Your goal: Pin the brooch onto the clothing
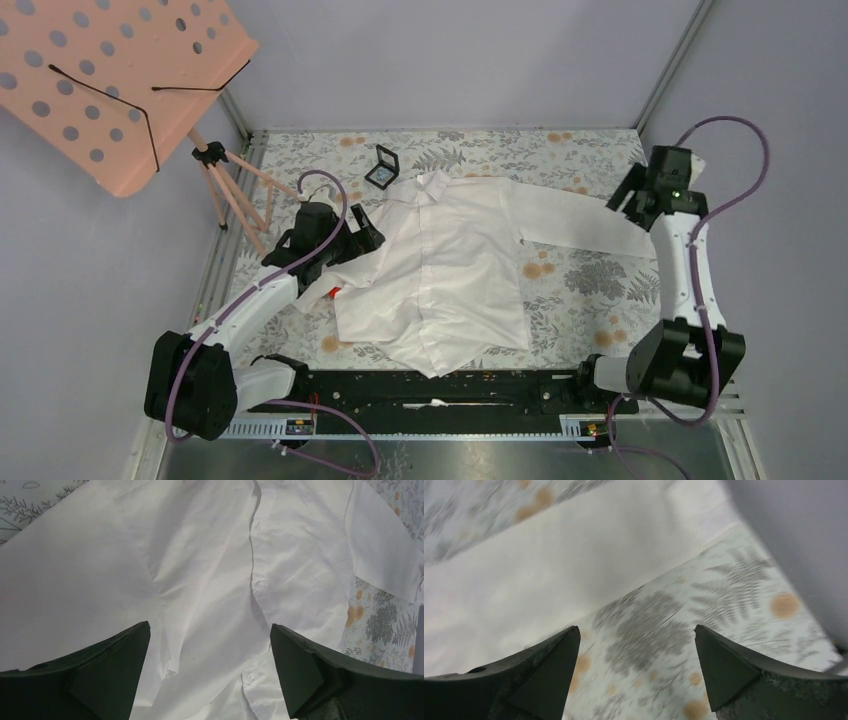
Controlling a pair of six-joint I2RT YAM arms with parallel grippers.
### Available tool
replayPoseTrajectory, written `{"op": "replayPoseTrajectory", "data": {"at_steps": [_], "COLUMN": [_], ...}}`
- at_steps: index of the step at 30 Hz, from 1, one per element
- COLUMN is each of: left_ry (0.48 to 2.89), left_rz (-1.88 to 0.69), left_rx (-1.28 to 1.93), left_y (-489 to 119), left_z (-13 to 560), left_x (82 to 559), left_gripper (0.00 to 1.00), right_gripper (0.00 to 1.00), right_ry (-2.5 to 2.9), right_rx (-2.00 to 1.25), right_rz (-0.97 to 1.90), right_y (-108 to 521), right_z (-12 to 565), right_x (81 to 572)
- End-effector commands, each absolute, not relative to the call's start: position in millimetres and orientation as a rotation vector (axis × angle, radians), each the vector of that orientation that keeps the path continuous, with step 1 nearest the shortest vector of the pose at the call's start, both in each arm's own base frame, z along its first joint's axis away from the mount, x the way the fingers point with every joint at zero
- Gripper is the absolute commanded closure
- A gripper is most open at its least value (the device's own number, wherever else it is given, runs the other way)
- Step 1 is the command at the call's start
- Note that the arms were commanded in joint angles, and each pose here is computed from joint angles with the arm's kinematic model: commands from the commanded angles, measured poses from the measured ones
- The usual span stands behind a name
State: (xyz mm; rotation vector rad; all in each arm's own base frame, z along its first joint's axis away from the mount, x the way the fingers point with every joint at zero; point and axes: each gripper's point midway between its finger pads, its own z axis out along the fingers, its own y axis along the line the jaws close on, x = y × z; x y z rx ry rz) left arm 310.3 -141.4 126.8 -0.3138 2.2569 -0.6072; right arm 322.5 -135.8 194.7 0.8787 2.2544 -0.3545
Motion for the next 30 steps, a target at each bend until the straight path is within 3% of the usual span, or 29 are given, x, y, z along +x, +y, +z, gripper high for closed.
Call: {"op": "replayPoseTrajectory", "data": {"at_steps": [1,6,11,18,26,30], "left_ry": [2.204,2.201,2.213,2.237,2.238,2.244], "left_rz": [-0.616,-0.603,-0.547,-0.525,-0.528,-0.536], "left_rx": [-0.368,-0.383,-0.393,-0.393,-0.399,-0.401], "left_y": [-139.9,-136.9,-129.5,-128.4,-130.7,-132.3], "left_z": [129.6,131.4,133.0,137.2,142.0,141.2], "left_x": [318.2,316.8,317.6,320.8,327.3,328.0], "left_gripper": [0.01,0.01,0.01,0.01,0.01,0.01], "right_gripper": [0.09,0.12,0.13,0.23,0.48,0.52], "right_ry": [2.446,2.634,2.724,2.788,2.785,2.775], "right_rx": [0.585,0.379,0.284,0.286,0.277,0.281], "right_rz": [0.148,0.500,0.707,0.772,0.772,0.754], "right_y": [-8.7,91.3,135.9,141.9,141.4,139.8], "right_z": [166.0,118.6,83.8,50.2,49.9,54.0], "right_x": [308.8,253.7,204.5,171.9,170.0,171.9]}}
